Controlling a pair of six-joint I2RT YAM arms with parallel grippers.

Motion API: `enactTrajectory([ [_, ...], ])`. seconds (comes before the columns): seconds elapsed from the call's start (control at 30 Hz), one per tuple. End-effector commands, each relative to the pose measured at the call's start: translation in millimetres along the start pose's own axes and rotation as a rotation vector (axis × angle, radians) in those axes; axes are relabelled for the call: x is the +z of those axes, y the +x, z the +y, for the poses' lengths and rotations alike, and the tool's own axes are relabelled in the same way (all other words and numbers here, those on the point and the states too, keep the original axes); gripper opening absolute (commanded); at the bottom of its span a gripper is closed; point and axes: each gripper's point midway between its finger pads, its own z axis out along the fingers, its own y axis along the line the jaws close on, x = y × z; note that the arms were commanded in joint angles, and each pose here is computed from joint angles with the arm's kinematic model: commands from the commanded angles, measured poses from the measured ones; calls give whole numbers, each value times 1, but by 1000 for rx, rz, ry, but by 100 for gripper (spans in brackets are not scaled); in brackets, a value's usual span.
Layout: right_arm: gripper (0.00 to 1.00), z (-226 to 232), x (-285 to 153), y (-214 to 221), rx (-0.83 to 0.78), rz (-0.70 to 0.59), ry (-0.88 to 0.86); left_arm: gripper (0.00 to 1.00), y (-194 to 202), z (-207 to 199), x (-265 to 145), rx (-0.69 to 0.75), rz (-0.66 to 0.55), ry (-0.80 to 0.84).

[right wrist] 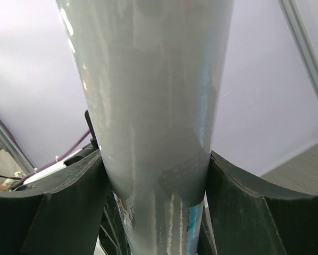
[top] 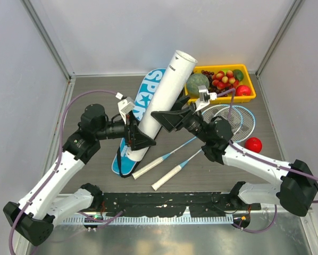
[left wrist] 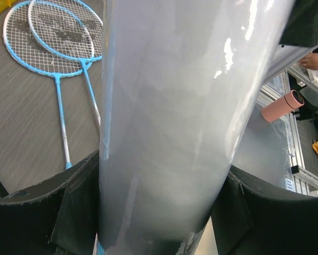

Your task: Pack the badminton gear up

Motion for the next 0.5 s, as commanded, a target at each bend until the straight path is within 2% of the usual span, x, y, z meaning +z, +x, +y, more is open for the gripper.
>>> enactTrajectory([
  [0.0, 75, 23, -8, -28, -103, -98, -53, 47, -17, -5, -2, 10, -40, 9],
  [0.07, 79, 22, -10, -29, -118, -95, -39, 39, -19, -5, -1, 4, -42, 16],
  [0.13, 84, 23, -11, -29, -125, -94, -40, 38, -23, -8, -1, 3, -51, 24],
  [0.17, 94, 20, -11, -28, -125, -92, -33, 37, -25, -7, -2, 5, -57, 21],
  [0.2, 99, 21, -12, -30, -124, -94, -31, 36, -27, -7, -3, 7, -61, 16],
  [0.23, 96, 17, -13, -27, -121, -82, -11, 34, -30, -5, -5, 8, -69, 2],
  [0.37, 96, 2, -25, -23, -131, -59, 74, 29, -43, 17, -19, -7, -107, -98],
  [0.47, 95, -12, -39, -19, -130, -26, 159, 28, -53, 47, -39, -27, -142, -231],
])
